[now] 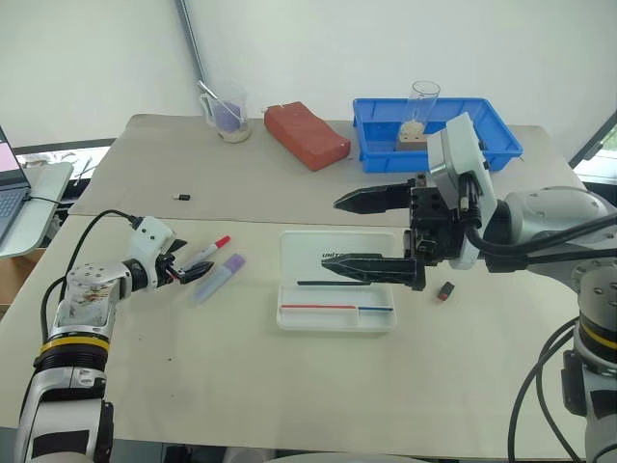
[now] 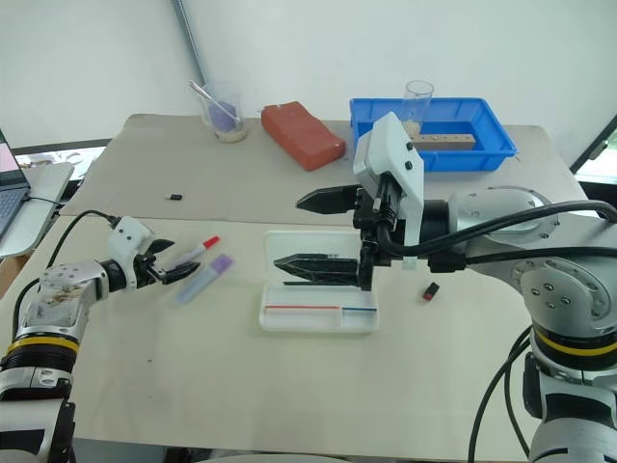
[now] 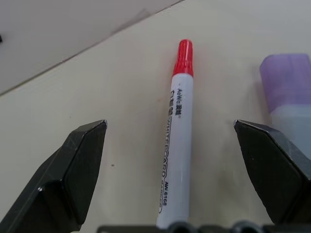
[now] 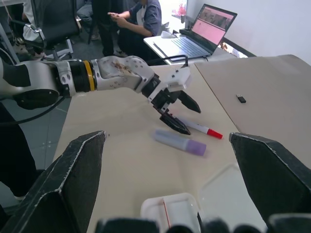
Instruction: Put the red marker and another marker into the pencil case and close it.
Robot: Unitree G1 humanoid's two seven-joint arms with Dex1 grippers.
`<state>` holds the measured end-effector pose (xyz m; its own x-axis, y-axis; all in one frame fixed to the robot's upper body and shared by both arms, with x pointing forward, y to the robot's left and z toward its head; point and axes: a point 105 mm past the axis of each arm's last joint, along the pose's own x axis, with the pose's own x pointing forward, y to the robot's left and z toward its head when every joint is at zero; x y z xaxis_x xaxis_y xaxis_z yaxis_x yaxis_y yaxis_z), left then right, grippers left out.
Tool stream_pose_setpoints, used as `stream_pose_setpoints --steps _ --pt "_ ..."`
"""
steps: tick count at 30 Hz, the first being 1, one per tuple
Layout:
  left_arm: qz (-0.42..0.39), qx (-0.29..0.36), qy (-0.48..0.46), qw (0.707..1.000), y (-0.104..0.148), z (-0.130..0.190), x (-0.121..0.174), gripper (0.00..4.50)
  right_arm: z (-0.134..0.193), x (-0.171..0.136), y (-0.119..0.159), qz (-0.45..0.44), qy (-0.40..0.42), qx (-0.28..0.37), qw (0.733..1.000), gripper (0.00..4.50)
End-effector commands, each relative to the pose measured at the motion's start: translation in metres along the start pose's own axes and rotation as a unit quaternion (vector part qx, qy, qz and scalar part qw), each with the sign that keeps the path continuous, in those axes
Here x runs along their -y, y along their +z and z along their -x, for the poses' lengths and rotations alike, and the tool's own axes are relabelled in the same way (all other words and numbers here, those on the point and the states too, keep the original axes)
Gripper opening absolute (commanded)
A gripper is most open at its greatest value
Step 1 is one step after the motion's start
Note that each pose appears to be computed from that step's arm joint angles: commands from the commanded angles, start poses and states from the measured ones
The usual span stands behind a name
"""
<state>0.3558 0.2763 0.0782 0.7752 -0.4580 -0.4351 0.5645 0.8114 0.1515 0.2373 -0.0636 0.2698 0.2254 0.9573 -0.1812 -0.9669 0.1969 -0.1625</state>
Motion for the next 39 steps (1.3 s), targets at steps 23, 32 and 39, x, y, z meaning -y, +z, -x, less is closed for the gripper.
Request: stream_pose_setpoints --steps 23,32,39 --pt "-0.097 0.107 -0.089 0.986 0.112 0.030 0.035 0.12 0.037 0.001 -0.046 0.009 -0.067 -0.090 0.994 4.50" --pt "-0.193 0.086 -0.291 0.933 0.117 0.038 0.144 0.12 0.042 -0.008 -0.060 -0.001 -0.083 -0.097 0.992 4.50" --pt "-0.231 0.066 -0.328 0.914 0.095 0.019 0.174 0.12 0.049 -0.013 -0.071 -0.007 -0.092 -0.124 0.988 4.50"
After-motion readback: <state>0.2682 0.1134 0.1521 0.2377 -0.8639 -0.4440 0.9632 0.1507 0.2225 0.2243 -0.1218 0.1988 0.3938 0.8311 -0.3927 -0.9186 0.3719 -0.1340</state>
